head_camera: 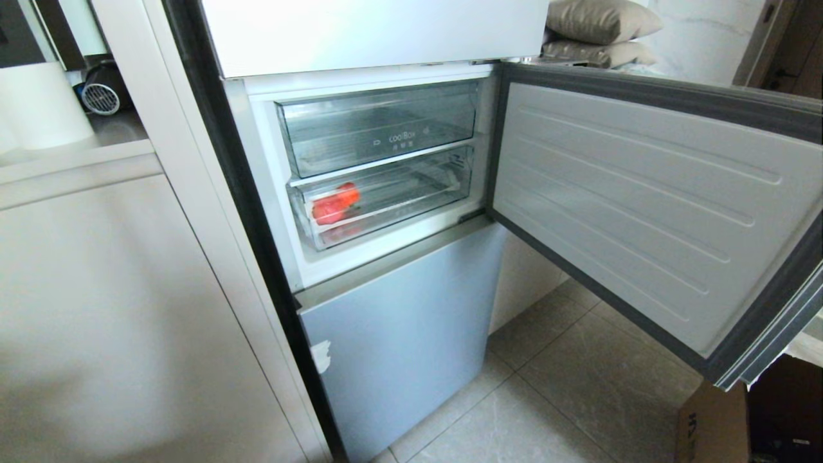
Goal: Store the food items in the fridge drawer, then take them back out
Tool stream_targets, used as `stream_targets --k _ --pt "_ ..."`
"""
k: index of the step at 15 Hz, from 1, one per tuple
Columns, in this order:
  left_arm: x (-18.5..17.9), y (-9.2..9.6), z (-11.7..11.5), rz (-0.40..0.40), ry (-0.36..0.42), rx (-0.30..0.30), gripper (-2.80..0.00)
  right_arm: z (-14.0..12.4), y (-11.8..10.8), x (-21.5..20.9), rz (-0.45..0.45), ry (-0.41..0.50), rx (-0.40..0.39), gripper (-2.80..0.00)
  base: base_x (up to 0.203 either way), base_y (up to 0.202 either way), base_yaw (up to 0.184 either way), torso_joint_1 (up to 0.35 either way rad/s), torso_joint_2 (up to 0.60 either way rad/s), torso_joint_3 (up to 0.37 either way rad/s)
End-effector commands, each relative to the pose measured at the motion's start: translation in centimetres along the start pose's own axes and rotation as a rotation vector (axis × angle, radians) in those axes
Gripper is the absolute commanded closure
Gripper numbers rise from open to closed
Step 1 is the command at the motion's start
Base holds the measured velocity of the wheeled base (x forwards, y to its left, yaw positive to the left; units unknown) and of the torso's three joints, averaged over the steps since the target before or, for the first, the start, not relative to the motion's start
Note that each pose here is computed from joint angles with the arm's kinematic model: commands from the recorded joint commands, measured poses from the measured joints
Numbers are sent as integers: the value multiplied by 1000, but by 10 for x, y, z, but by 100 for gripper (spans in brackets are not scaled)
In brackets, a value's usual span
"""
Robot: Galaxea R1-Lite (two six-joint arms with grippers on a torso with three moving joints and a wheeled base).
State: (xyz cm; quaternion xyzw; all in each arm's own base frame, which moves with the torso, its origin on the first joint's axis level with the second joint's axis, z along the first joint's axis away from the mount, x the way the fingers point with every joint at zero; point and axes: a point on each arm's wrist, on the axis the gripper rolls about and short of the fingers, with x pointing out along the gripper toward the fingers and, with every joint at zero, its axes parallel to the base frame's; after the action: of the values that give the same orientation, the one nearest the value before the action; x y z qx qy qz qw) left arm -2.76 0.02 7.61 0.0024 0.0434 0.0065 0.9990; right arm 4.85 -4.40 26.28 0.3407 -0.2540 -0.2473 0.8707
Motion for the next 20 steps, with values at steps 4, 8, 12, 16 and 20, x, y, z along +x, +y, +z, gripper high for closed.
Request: stream_targets --k 4,8,12,16,20 --pt "0 0 0 1 2 0 0 -3 -40 92 -62 158 169 0 0 0 0 0 0 0" --pt "0 0 0 1 2 0 0 1 -37 124 36 254 253 0 0 0 0 0 0 0" --pt "0 0 0 1 2 0 0 -11 -29 138 166 507 370 0 0 0 0 0 0 0" --pt "0 0 0 1 2 0 0 -18 -15 124 304 836 518 0 0 0 0 0 0 0" --pt "0 0 0 1 2 0 0 -8 19 58 464 897 508 0 0 0 0 0 0 0"
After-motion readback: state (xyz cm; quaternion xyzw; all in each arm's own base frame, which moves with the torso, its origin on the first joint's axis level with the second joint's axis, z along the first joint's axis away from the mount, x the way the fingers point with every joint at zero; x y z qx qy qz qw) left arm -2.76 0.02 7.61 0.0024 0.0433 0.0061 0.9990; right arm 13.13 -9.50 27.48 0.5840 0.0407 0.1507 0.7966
